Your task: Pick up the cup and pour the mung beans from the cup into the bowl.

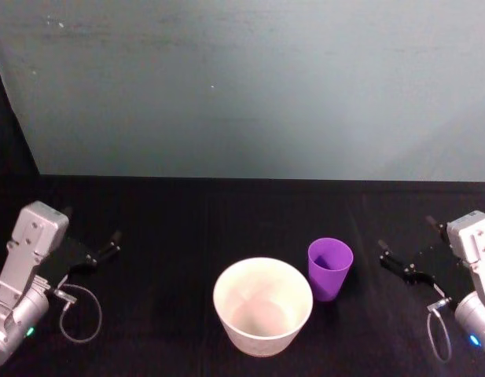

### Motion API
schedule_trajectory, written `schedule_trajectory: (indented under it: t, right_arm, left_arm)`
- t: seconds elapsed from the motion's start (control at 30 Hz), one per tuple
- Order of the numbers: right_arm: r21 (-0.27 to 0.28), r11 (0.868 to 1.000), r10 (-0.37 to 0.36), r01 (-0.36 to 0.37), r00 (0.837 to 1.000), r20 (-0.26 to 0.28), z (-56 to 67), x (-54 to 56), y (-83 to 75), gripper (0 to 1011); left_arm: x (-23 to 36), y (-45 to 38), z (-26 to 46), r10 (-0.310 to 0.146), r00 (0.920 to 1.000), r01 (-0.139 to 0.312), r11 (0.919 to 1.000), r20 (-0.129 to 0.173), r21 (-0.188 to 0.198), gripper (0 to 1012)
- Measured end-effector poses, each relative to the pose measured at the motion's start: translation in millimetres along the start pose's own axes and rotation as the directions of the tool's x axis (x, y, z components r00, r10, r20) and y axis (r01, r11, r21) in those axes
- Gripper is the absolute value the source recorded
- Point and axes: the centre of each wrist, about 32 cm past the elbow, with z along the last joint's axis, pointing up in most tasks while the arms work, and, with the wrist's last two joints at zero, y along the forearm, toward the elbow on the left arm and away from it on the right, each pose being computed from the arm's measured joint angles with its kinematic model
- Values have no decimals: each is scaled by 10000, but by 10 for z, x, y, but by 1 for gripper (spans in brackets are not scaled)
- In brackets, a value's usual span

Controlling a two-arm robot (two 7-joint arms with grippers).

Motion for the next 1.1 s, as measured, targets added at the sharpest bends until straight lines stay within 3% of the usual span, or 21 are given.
schedule_trajectory:
  t: [0.47,0.63,0.87,1.1]
  right_arm:
    - [0,10000,-1,1,10000,-1,0,0,0,1003]
    - [213,9997,77,-74,9999,-123,0,-23,-66,1003]
    - [532,9976,479,-441,9962,-729,-14,-29,-259,1003]
    - [787,9912,1170,-1063,9821,-1475,-68,-59,-429,1003]
  left_arm:
    - [0,0,0,0,10000,0,10000,0,0,1004]
    - [0,0,0,0,10000,0,10000,-1,0,1003]
    - [0,0,0,0,10000,0,10000,0,0,1003]
    - [0,0,0,0,10000,0,10000,0,1,1004]
